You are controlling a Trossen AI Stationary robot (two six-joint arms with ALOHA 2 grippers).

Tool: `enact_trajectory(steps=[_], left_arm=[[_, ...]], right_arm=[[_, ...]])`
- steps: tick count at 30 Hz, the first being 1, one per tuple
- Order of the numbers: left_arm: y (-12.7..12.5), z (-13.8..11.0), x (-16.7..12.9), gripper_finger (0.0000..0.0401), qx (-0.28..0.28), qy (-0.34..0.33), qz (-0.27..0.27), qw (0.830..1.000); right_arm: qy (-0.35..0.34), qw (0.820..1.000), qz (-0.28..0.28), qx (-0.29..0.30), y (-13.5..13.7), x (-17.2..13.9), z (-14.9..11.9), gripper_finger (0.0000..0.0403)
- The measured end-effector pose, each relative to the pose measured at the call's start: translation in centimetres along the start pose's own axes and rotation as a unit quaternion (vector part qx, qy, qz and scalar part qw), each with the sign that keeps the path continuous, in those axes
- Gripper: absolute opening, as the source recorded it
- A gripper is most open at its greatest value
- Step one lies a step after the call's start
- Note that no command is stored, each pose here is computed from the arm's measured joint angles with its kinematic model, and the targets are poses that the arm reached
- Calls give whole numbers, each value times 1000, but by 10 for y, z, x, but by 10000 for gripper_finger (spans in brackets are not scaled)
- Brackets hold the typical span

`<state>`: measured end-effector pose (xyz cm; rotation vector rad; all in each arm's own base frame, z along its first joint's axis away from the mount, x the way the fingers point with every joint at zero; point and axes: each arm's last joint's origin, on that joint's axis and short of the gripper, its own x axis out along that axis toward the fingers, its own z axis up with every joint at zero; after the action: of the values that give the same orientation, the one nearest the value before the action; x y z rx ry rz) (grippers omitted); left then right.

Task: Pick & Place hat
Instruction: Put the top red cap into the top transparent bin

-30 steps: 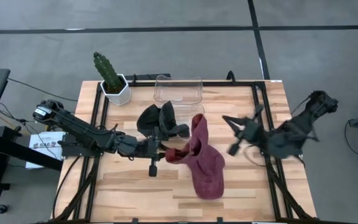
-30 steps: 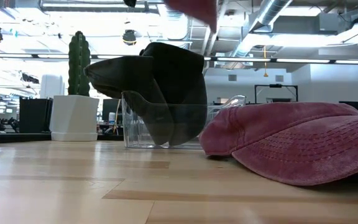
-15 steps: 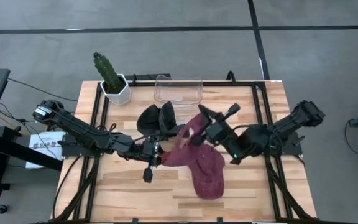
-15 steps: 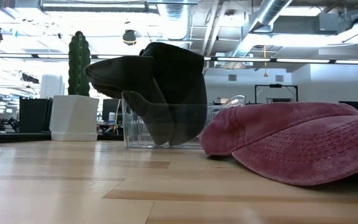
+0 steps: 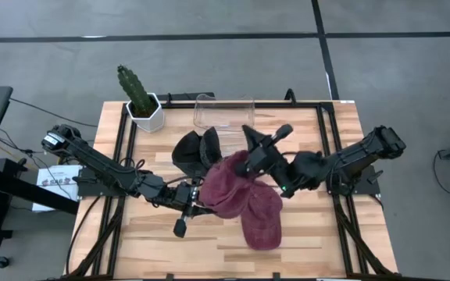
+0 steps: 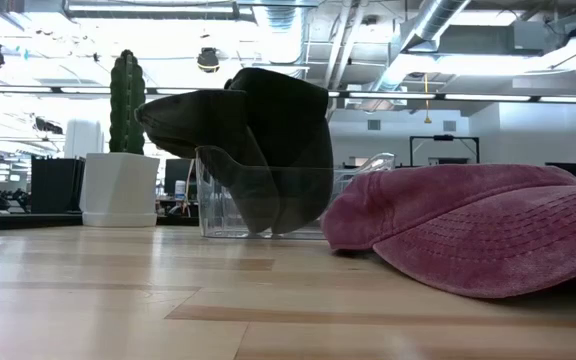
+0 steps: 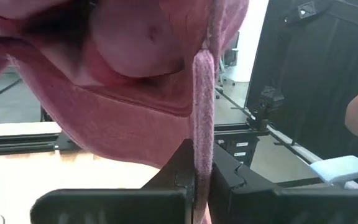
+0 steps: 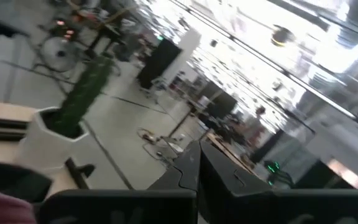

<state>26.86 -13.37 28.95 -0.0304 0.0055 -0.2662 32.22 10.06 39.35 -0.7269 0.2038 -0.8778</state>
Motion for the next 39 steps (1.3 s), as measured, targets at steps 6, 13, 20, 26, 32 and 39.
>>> enact_trajectory(steps=[6, 13, 20, 26, 32, 39], left_arm=[[2, 1, 0, 11, 1, -3, 7, 1000], [3, 1, 0, 11, 2, -5, 11, 1000], [3, 0, 0, 11, 2, 0, 13, 1000], [3, -1, 0, 11, 3, 4, 13, 1000], [3, -1, 0, 11, 3, 3, 12, 1000], [5, 2, 0, 11, 10, -8, 45, 999]], right_arm=[[-61, 996, 60, -8, 10, -22, 7, 0], [-119, 987, 107, 0, 0, -46, 33, 0], [-136, 986, 84, 51, -38, -41, 62, 0], [-99, 994, 23, 42, -58, -4, 58, 0], [-32, 998, 17, 60, -53, 33, 37, 0], [25, 992, 90, 78, -28, 25, 19, 0]])
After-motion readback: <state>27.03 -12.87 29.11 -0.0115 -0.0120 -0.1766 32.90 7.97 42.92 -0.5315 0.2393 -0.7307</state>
